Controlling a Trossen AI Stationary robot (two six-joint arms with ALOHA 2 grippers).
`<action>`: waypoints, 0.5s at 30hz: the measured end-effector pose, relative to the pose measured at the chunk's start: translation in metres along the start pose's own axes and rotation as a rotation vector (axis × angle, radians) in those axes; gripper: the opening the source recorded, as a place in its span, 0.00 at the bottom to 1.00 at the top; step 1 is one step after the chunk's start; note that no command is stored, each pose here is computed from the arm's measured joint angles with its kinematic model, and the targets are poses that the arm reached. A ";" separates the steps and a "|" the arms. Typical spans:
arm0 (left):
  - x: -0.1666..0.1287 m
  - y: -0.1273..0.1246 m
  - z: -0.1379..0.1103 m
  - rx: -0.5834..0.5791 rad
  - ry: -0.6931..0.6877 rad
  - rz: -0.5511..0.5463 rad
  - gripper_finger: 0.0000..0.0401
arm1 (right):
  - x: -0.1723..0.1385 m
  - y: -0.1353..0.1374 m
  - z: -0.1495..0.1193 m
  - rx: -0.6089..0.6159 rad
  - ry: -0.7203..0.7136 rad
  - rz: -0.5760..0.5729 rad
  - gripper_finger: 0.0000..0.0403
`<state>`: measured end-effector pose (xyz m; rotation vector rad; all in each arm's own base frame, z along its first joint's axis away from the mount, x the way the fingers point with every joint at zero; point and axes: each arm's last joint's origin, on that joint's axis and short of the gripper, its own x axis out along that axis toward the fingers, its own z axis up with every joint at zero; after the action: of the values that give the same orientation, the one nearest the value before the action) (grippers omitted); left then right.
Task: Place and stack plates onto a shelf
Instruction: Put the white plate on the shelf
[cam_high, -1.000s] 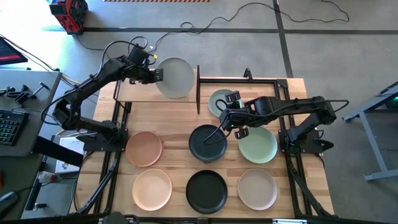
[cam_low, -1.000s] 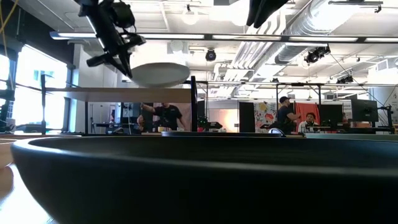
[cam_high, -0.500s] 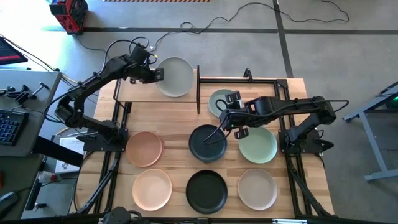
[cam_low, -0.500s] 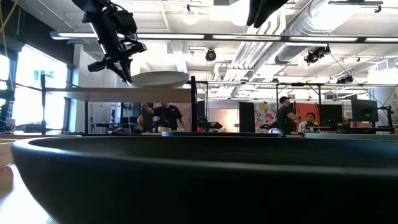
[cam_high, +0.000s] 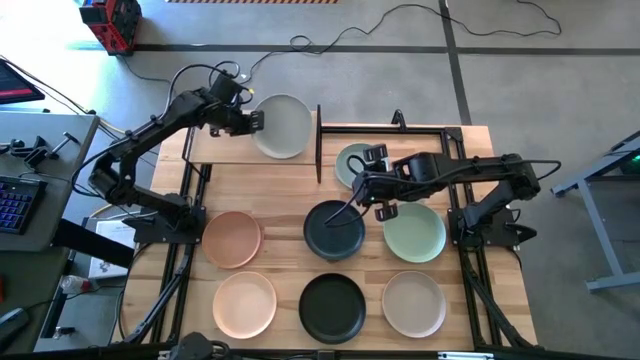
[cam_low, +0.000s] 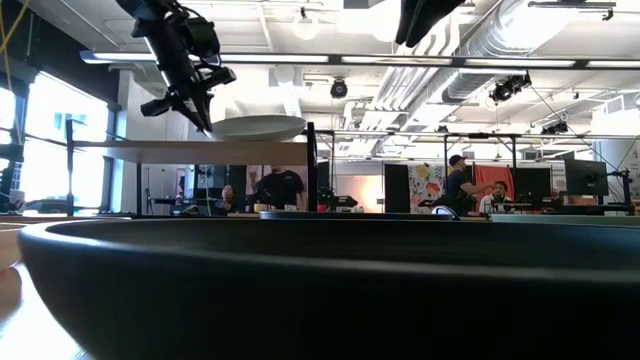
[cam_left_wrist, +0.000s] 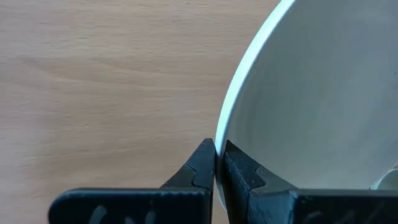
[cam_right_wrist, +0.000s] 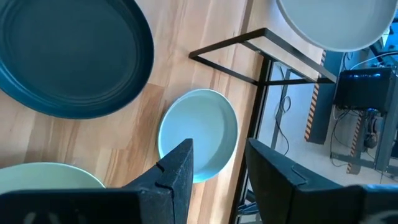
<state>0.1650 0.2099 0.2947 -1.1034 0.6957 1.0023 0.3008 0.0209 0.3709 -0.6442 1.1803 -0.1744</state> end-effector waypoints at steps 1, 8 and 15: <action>0.002 -0.001 0.000 0.001 0.008 0.002 0.01 | 0.000 0.000 0.000 0.000 -0.002 0.001 0.32; 0.011 0.000 0.000 0.013 0.043 0.019 0.01 | 0.000 0.000 0.000 0.001 -0.004 0.001 0.32; 0.011 0.000 0.001 0.033 0.034 0.028 0.01 | 0.000 0.000 0.000 0.001 -0.003 0.001 0.32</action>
<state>0.1692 0.2143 0.2853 -1.0872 0.7543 0.9942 0.3012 0.0212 0.3709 -0.6424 1.1773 -0.1726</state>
